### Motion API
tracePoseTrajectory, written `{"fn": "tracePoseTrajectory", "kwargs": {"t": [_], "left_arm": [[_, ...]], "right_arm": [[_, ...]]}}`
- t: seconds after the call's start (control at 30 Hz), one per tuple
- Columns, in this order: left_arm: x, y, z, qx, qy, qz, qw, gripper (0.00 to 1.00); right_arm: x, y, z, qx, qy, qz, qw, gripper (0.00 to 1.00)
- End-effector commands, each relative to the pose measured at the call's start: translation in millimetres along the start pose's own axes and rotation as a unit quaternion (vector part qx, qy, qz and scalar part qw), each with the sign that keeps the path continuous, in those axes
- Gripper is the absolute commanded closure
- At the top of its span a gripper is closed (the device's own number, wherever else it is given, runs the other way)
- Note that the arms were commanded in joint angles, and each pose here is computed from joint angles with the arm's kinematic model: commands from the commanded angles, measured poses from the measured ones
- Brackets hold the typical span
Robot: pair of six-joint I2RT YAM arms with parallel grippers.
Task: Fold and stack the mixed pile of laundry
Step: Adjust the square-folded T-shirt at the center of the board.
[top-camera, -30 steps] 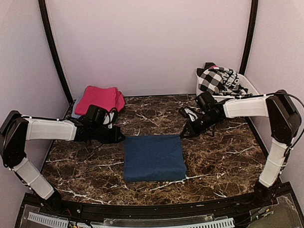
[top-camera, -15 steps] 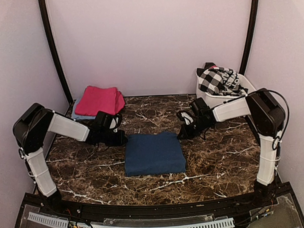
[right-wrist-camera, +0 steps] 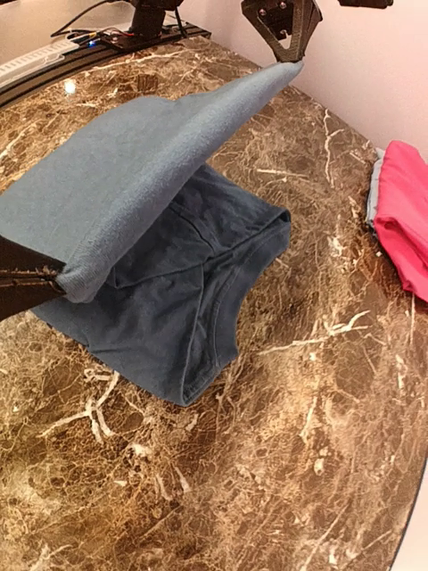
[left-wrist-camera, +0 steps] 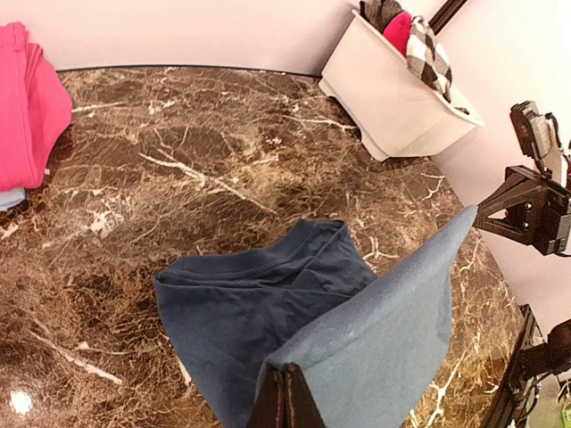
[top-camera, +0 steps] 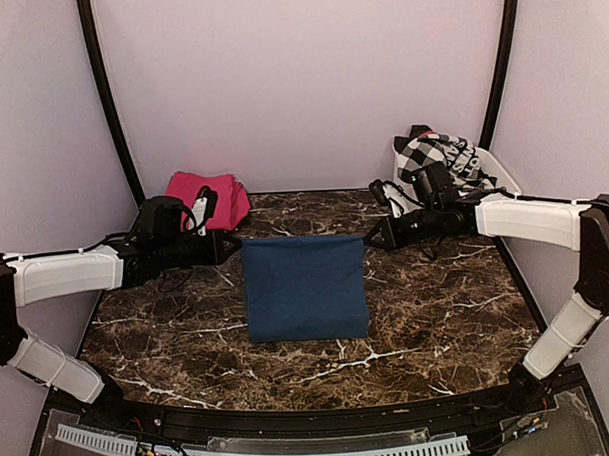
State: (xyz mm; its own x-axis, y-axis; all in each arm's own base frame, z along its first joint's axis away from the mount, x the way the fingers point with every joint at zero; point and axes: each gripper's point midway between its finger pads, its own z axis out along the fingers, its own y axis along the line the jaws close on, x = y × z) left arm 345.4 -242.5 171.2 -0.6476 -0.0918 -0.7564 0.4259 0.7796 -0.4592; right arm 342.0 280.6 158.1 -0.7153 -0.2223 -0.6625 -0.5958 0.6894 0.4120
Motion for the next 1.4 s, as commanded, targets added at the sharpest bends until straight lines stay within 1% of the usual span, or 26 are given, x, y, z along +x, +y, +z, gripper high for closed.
{"fn": "tracePoseTrajectory", "kwargs": {"t": [0.0, 0.13, 0.23, 0.3, 0.33, 0.37, 0.4, 0.43, 0.53, 0.6, 0.7, 0.83, 0.97, 1.13, 1.2, 1.3, 1.37], "left_arm": [[3.4, -0.2, -15.2, -0.004, 0.004, 0.012, 1.0, 1.0], [-5.4, -1.2, -13.7, -0.006, -0.009, 0.015, 1.0, 1.0], [-14.1, 4.0, -8.8, -0.019, -0.029, 0.016, 0.999, 1.0], [-18.8, 11.4, -0.5, -0.035, -0.033, 0.018, 0.999, 1.0], [-13.9, 19.7, 9.7, -0.047, -0.023, 0.017, 0.998, 1.0], [-23.2, 20.4, 14.1, -0.049, -0.03, 0.017, 0.998, 1.0], [-14.2, 31.2, 27.9, -0.063, -0.014, 0.013, 0.998, 1.0], [-22.5, 33.7, 34.1, -0.066, -0.018, 0.011, 0.998, 1.0], [-13.1, 56.7, 67.6, -0.094, 0.005, -0.001, 0.996, 1.0], [-9.6, 68.8, 81.1, -0.111, 0.006, -0.007, 0.994, 1.0], [-5.1, 83.9, 93.0, -0.133, 0.006, -0.02, 0.991, 1.0], [6.1, 105.5, 107.8, -0.168, 0.027, -0.028, 0.985, 1.0], [20.6, 124.2, 114.7, -0.201, 0.052, -0.04, 0.977, 1.0], [32.9, 141.9, 112.7, -0.239, 0.08, -0.057, 0.966, 1.0], [40.4, 142.3, 113.4, -0.235, 0.091, -0.058, 0.966, 1.0], [54.4, 127.8, 113.6, -0.199, 0.103, -0.055, 0.973, 1.0], [65.9, 116.1, 109.9, -0.188, 0.113, -0.04, 0.975, 1.0]], "right_arm": [[8.7, 0.2, -6.4, 0.004, 0.008, -0.002, 1.0, 1.0], [-4.1, 3.4, -9.4, 0.002, -0.006, -0.01, 1.0, 1.0], [-17.4, -1.7, -6.6, 0.017, -0.017, -0.017, 1.0, 1.0], [-28.3, -6.6, -1.4, 0.026, -0.026, -0.019, 0.999, 1.0], [-32.4, -10.0, 3.8, 0.028, -0.029, -0.018, 0.999, 1.0], [-36.8, -14.6, 10.5, 0.032, -0.03, -0.015, 0.999, 1.0], [-39.1, -19.9, 18.8, 0.034, -0.026, -0.012, 0.999, 1.0], [-34.9, -29.5, 34.0, 0.04, -0.012, -0.004, 0.999, 1.0], [-29.8, -53.0, 63.8, 0.064, 0.01, 0.012, 0.998, 1.0], [-24.6, -65.9, 83.4, 0.072, 0.019, 0.017, 0.997, 1.0], [-14.6, -84.5, 109.5, 0.087, 0.034, 0.023, 0.995, 1.0], [-6.4, -97.8, 129.5, 0.097, 0.046, 0.033, 0.994, 1.0], [-3.7, -102.8, 131.6, 0.107, 0.049, 0.036, 0.992, 1.0], [2.5, -100.8, 128.2, 0.106, 0.057, 0.032, 0.992, 1.0], [11.3, -99.3, 127.0, 0.104, 0.069, 0.034, 0.992, 1.0], [26.4, -95.5, 122.1, 0.104, 0.08, 0.033, 0.991, 1.0], [36.8, -91.6, 116.6, 0.103, 0.086, 0.034, 0.99, 1.0]]}}
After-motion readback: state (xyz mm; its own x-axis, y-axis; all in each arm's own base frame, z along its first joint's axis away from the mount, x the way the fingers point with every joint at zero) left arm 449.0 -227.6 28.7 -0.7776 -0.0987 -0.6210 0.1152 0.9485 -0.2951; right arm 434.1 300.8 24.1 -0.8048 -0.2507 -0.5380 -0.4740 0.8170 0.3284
